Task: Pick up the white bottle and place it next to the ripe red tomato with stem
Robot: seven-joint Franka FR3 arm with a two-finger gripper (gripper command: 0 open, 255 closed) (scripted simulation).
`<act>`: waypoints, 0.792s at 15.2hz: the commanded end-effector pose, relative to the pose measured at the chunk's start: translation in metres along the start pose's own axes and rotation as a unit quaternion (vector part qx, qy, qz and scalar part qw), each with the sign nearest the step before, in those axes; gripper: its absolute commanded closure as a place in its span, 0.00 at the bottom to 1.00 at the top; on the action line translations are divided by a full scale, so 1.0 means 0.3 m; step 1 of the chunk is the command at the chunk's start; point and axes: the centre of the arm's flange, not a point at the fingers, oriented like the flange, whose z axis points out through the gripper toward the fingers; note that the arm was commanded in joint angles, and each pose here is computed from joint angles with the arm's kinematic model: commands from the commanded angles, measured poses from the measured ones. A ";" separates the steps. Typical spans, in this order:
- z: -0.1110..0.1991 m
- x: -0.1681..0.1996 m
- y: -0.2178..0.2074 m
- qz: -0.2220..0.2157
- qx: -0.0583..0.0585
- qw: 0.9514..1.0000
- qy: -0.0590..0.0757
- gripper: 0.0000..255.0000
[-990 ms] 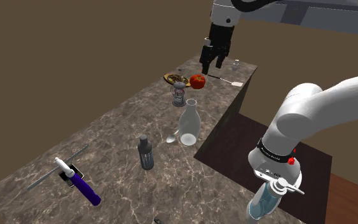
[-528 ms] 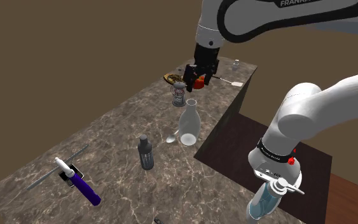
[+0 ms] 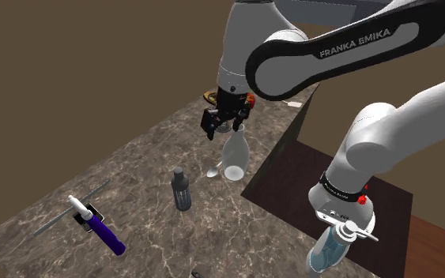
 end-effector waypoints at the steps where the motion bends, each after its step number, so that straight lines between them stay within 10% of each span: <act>1: 0.055 -0.021 -0.068 0.014 0.002 1.000 0.007 0.00; 12: 0.323 -0.051 -0.455 0.083 0.007 0.996 0.043 0.00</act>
